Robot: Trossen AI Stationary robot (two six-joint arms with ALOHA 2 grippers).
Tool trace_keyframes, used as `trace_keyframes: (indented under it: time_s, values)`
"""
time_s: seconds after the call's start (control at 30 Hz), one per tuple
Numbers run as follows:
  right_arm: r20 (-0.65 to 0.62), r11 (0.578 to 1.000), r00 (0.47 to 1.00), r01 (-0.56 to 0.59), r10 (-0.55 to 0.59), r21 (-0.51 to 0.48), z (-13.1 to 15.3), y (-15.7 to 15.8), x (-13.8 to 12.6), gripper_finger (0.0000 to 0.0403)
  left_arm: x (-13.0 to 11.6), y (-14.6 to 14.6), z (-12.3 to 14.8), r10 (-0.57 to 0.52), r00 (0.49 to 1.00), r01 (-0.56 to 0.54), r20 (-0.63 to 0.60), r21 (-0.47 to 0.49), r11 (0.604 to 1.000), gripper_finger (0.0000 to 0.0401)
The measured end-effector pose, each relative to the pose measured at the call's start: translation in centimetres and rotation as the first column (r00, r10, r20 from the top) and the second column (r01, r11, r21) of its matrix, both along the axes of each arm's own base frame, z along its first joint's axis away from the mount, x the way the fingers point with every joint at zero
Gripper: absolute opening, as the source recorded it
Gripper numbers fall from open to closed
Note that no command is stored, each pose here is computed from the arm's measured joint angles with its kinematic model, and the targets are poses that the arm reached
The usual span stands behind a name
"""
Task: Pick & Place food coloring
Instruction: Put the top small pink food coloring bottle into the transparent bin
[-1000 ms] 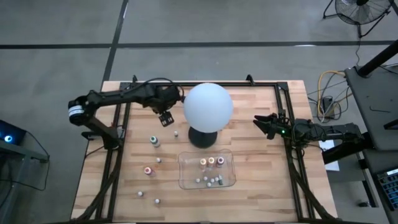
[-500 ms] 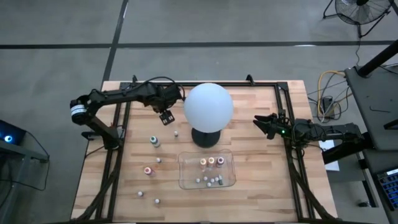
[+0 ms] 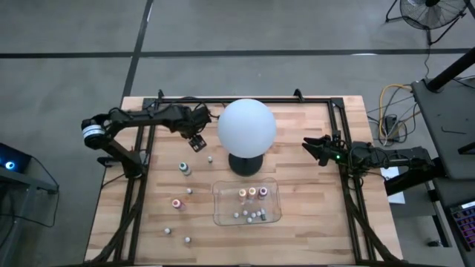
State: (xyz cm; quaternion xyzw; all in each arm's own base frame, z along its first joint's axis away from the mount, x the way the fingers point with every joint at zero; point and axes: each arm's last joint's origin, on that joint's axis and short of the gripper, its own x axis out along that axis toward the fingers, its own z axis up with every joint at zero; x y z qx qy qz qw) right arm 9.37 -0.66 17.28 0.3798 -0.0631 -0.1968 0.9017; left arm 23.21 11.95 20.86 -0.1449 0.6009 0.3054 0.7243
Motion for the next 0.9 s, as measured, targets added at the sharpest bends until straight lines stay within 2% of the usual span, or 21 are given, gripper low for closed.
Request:
trace_keyframes:
  time_s: [0.27,0.9]
  values:
    - [0.000,1.000,1.000,0.000,0.000,0.000,0.0,0.0,0.0,0.0302,0.4,0.2,-1.2,-0.018,0.998,0.016,0.059,0.034,0.999,0.0222]
    - [0.000,1.000,1.000,0.000,0.000,0.000,0.0,0.0,0.0,0.0302,1.5,0.6,-3.2,-0.027,0.997,0.029,0.070,-0.022,0.999,0.0218]
